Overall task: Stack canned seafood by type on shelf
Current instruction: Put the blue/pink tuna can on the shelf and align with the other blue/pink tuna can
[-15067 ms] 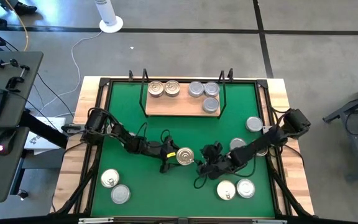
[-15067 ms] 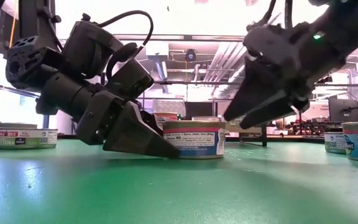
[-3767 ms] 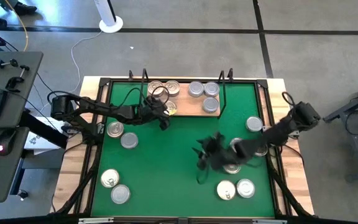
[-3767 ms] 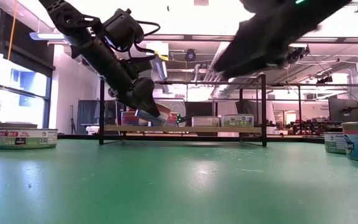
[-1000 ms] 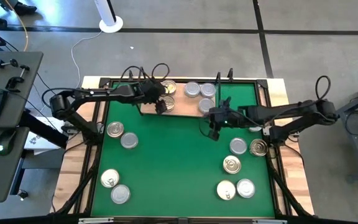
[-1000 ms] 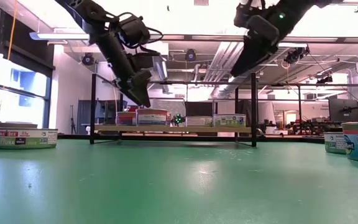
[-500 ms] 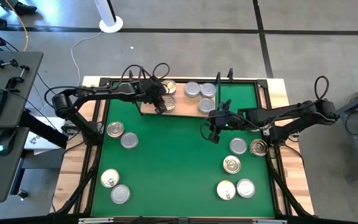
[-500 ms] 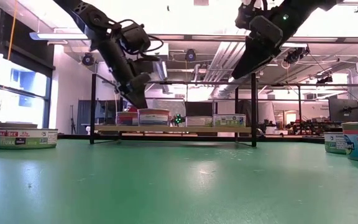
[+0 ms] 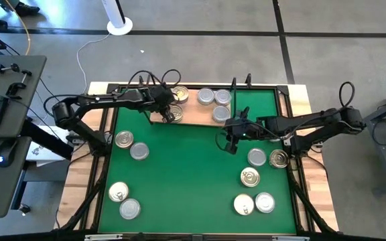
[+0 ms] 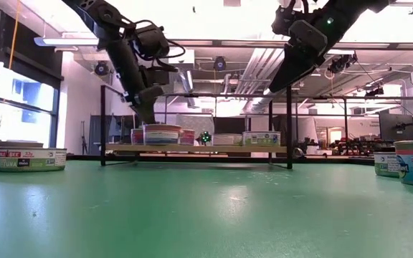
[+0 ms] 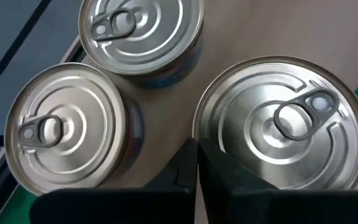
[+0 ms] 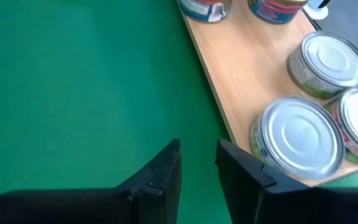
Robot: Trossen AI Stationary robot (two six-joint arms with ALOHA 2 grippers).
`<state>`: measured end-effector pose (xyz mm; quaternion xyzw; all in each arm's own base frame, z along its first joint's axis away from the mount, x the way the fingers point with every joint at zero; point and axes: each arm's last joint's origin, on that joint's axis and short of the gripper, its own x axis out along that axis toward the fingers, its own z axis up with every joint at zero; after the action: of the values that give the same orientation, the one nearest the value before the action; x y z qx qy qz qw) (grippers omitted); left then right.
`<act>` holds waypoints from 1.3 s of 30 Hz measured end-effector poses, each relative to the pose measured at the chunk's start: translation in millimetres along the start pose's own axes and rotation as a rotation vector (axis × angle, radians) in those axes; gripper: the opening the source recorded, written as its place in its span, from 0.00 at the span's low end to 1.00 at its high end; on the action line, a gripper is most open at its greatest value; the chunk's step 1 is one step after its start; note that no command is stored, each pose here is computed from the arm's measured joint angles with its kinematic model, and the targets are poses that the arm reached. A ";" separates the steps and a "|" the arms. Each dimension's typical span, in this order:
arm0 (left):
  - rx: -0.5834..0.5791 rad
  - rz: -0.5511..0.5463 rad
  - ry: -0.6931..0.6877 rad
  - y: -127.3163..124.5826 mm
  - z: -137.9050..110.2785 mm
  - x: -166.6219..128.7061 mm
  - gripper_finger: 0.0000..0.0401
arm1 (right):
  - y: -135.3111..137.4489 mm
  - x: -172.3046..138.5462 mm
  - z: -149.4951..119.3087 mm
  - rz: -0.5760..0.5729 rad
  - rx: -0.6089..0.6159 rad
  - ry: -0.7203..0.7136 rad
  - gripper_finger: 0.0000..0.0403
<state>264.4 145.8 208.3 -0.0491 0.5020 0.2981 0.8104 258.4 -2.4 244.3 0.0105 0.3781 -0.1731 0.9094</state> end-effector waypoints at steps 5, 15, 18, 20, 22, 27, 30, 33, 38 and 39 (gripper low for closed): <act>-0.020 0.124 0.026 4.8 -2.5 -0.6 0.00 | 0.0 0.0 0.0 0.000 0.000 0.001 0.24; -0.032 0.169 -0.037 3.1 14.7 -25.8 0.00 | 0.1 0.1 0.4 0.001 0.005 -0.004 0.24; -0.027 0.026 -0.072 -3.6 21.0 -30.7 0.00 | 0.2 0.1 0.7 0.002 0.005 -0.006 0.24; -0.020 -0.115 -0.071 -8.7 21.9 -26.6 0.00 | 0.2 0.1 1.0 0.002 0.004 -0.009 0.24; -0.008 -0.168 -0.043 -11.5 19.7 -18.3 0.00 | 0.2 0.0 1.0 0.002 0.004 -0.009 0.24; -0.001 -0.155 0.016 -12.5 15.6 3.4 0.00 | 0.2 0.0 1.1 0.002 0.007 -0.010 0.24; -0.008 -0.122 0.024 -11.2 15.9 8.1 0.00 | 0.2 0.0 1.1 0.003 0.007 -0.010 0.24; -0.021 -0.080 0.032 -9.0 15.6 6.5 0.00 | 0.4 0.0 1.0 0.007 0.007 -0.008 0.24; -0.014 -0.025 0.063 -5.1 11.2 -0.3 0.00 | 0.2 0.0 0.4 0.008 0.005 -0.001 0.24; -0.013 -0.015 0.071 -4.1 10.4 -0.8 0.00 | 0.3 0.0 0.4 0.008 0.005 -0.001 0.24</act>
<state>274.5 146.1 213.1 -0.0689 0.5280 0.2934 0.7940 258.8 -2.1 244.5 0.0142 0.3770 -0.1702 0.9103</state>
